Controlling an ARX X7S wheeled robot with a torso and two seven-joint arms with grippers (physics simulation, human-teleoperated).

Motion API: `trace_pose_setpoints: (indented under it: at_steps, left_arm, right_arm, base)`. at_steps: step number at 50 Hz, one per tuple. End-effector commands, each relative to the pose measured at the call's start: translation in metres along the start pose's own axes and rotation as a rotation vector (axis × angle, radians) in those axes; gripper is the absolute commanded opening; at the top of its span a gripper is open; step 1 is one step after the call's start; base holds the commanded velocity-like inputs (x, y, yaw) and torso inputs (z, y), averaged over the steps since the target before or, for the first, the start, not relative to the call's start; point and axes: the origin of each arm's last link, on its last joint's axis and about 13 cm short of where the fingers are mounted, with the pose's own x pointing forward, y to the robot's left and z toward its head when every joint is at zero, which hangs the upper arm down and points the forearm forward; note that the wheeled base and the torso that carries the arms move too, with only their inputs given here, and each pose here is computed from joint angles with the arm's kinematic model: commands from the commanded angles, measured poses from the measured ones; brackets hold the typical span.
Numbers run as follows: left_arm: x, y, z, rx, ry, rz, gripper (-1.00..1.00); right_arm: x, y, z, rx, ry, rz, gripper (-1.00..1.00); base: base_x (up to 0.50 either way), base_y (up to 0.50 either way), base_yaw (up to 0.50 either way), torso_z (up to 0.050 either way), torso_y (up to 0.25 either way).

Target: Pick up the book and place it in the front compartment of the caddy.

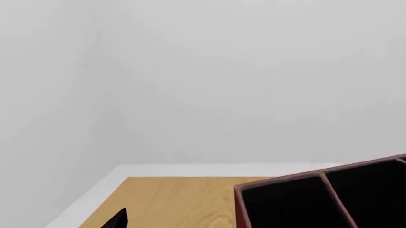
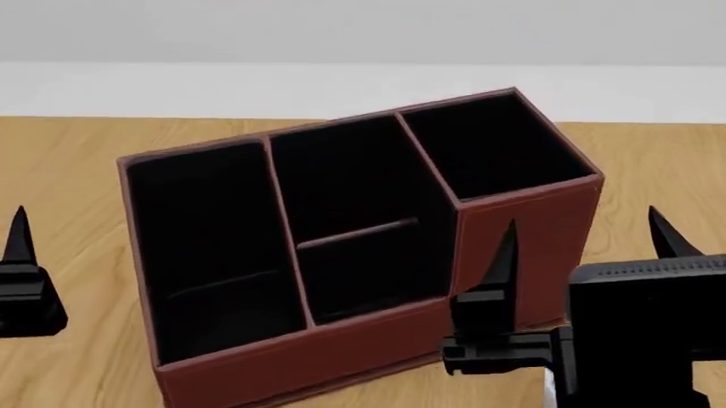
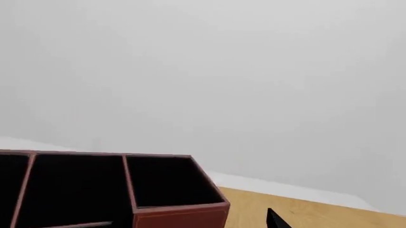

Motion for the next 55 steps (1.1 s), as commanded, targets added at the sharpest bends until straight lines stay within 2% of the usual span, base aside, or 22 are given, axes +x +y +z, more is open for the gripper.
trace_pose_setpoints:
  at_steps: [1, 14, 15, 16, 17, 20, 29, 34, 35, 41, 55]
  left_arm:
    - [0.001, -0.001, 0.002, -0.001, -0.004, -0.004, 1.00]
    - [0.000, 0.000, -0.001, -0.002, -0.001, -0.003, 1.00]
    - [-0.001, 0.000, -0.002, -0.003, 0.000, -0.003, 1.00]
    - [-0.001, 0.000, -0.002, -0.003, 0.000, -0.005, 1.00]
    - [-0.001, -0.001, -0.002, -0.003, 0.000, -0.005, 1.00]
    - [0.000, -0.001, -0.003, -0.005, 0.003, -0.007, 1.00]
    - [0.000, -0.001, -0.005, -0.010, 0.005, -0.010, 1.00]
    - [0.000, -0.001, -0.006, -0.012, 0.005, -0.012, 1.00]
    - [-0.001, -0.001, -0.005, -0.013, 0.003, -0.011, 1.00]
    - [-0.001, -0.001, -0.005, -0.012, 0.001, -0.010, 1.00]
    - [-0.002, -0.002, -0.001, -0.012, -0.006, -0.014, 1.00]
  right_arm:
    - [-0.001, 0.001, 0.000, 0.003, -0.002, 0.008, 1.00]
    - [-0.007, 0.002, -0.001, -0.005, 0.001, 0.014, 1.00]
    - [-0.014, -0.006, 0.009, -0.079, -0.009, 0.004, 1.00]
    - [-0.016, -0.009, 0.014, -0.094, -0.020, -0.027, 1.00]
    - [-0.019, -0.009, 0.017, -0.097, -0.016, -0.013, 1.00]
    - [-0.032, -0.006, 0.024, -0.115, 0.023, 0.127, 1.00]
    - [-0.045, -0.015, 0.041, -0.177, 0.084, 0.192, 1.00]
    - [-0.052, -0.016, 0.051, -0.185, 0.126, 0.270, 1.00]
    - [-0.057, -0.018, 0.056, -0.218, 0.168, 0.327, 1.00]
    - [-0.061, -0.019, 0.065, -0.269, 0.214, 0.391, 1.00]
    - [-0.073, -0.020, 0.071, -0.373, 0.323, 0.529, 1.00]
  base:
    - [0.50, 0.02, 0.00, 0.000, 0.000]
    - [0.50, 0.02, 0.00, 0.000, 0.002]
    - [0.00, 0.00, 0.00, 0.000, 0.000]
    - [-0.08, 0.00, 0.00, 0.000, 0.014]
    - [0.00, 0.00, 0.00, 0.000, 0.000]
    - [0.01, 0.00, 0.00, 0.000, 0.000]
    - [0.00, 0.00, 0.00, 0.000, 0.000]
    - [0.00, 0.00, 0.00, 0.000, 0.000]
    - [0.00, 0.00, 0.00, 0.000, 0.000]
    - [0.00, 0.00, 0.00, 0.000, 0.000]
    - [0.00, 0.00, 0.00, 0.000, 0.000]
